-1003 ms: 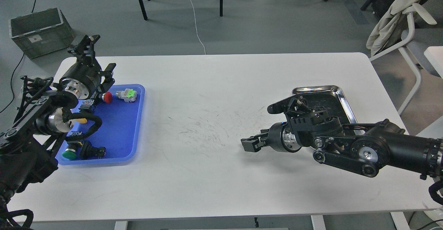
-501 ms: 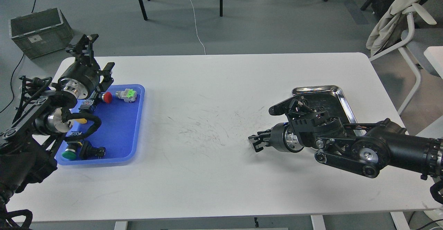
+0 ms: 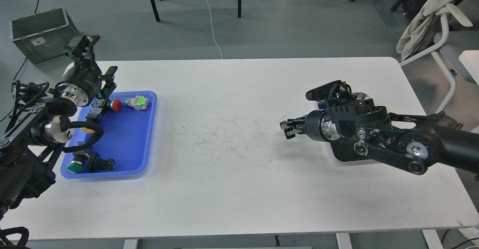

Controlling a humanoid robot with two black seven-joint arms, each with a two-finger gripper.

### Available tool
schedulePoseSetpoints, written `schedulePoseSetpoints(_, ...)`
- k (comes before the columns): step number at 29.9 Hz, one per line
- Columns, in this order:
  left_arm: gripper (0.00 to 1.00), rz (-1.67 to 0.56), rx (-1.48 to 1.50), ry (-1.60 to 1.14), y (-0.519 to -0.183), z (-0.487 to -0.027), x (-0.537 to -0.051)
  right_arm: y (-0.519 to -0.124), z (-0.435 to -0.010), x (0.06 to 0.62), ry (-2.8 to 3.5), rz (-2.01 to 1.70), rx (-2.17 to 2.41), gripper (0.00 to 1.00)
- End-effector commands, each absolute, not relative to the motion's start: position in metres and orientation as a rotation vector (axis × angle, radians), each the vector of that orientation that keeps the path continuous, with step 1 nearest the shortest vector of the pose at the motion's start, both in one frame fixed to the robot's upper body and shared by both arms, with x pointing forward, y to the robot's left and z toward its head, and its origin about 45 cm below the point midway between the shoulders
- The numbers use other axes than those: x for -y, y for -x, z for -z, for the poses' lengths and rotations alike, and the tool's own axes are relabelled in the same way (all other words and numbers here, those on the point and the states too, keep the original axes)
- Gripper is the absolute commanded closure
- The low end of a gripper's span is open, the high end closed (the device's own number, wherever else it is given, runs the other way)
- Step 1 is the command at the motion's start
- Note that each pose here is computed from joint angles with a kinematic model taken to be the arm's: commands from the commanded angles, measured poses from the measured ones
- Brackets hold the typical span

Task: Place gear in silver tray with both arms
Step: 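Carry the gear into the silver tray and open the right gripper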

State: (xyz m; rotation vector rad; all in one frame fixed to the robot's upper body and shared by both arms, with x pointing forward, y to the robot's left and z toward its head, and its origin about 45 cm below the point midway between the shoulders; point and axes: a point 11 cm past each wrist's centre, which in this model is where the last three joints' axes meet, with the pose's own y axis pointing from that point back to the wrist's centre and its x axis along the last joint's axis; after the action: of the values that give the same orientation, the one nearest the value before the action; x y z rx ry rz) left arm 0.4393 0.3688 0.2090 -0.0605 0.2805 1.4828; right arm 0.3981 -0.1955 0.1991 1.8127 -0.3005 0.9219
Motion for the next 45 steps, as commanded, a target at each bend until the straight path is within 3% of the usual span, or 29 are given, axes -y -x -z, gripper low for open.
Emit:
schedulePoseSetpoints(1,0.02,-1.478,-0.282,0.062,-0.440,-0.209,-0.367,-0.412,-0.233,0.237,-1.784,-0.922,0.432,0.98)
schedulePoseSetpoints(4,0.02,-1.475,-0.284,0.064,-0.440,-0.208,-0.364,-0.409,-0.238,0.268,-1.764,-0.901,0.466,0.98)
schedulePoseSetpoints(14,0.02,-1.481,-0.282,0.067,-0.443,-0.210,-0.361,-0.361,-0.159,0.330,-1.743,-0.718,0.515,0.98)
schedulePoseSetpoints(31,0.02,-1.489,-0.281,0.067,-0.444,-0.211,-0.362,-0.341,-0.131,0.349,-1.714,-0.658,0.527,0.98)
schedulePoseSetpoints(35,0.02,-1.489,-0.279,0.067,-0.444,-0.211,-0.362,-0.341,-0.132,0.349,-1.713,-0.660,0.528,0.87)
schedulePoseSetpoints(37,0.02,-1.489,-0.279,0.067,-0.444,-0.211,-0.362,-0.341,-0.132,0.349,-1.713,-0.660,0.528,0.75)
schedulePoseSetpoints(38,0.02,-1.489,-0.279,0.067,-0.444,-0.211,-0.362,-0.341,-0.132,0.350,-1.710,-0.659,0.529,0.67)
schedulePoseSetpoints(40,0.02,-1.491,-0.279,0.066,-0.443,-0.211,-0.363,-0.341,-0.133,0.352,-1.712,-0.658,0.536,0.34)
schedulePoseSetpoints(41,0.02,-1.490,-0.278,0.067,-0.444,-0.212,-0.363,-0.342,-0.134,0.352,-1.715,-0.658,0.540,0.27)
schedulePoseSetpoints(45,0.02,-1.490,-0.279,0.068,-0.444,-0.212,-0.363,-0.341,-0.140,0.359,-1.719,-0.663,0.546,0.24)
